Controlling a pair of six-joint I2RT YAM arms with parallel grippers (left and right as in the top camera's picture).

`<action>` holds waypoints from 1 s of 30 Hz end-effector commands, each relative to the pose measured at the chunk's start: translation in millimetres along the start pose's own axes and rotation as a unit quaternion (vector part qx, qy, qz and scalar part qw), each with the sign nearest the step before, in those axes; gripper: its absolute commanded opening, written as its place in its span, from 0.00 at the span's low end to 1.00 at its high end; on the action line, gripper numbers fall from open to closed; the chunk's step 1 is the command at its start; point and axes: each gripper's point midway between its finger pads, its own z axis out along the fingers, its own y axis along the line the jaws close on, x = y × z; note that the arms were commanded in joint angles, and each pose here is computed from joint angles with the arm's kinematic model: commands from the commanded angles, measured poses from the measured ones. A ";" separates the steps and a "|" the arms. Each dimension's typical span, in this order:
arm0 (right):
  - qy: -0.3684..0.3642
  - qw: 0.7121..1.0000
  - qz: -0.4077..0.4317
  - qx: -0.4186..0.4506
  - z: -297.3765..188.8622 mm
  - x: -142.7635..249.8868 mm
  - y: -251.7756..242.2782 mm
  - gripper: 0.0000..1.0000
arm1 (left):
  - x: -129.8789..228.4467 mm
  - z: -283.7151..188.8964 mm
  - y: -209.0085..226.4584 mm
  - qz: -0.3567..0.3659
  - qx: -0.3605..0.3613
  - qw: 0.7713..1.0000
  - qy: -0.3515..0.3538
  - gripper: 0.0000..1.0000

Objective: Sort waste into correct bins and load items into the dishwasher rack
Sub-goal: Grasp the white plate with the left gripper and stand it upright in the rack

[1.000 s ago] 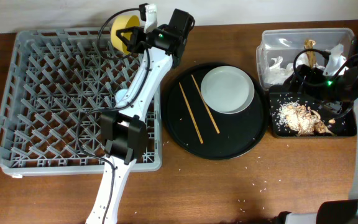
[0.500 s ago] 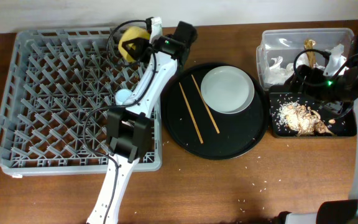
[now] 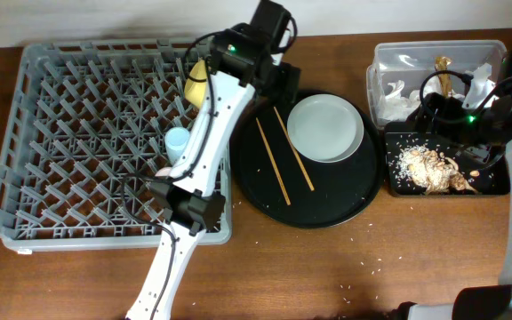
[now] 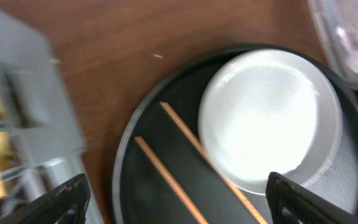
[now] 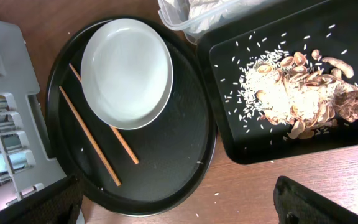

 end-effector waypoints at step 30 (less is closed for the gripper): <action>-0.008 1.000 -0.008 0.005 2.2 -4.5 -1.8 0.98 | 46.0 114.5 -37.6 0.036 -0.031 0.997 0.063 0.01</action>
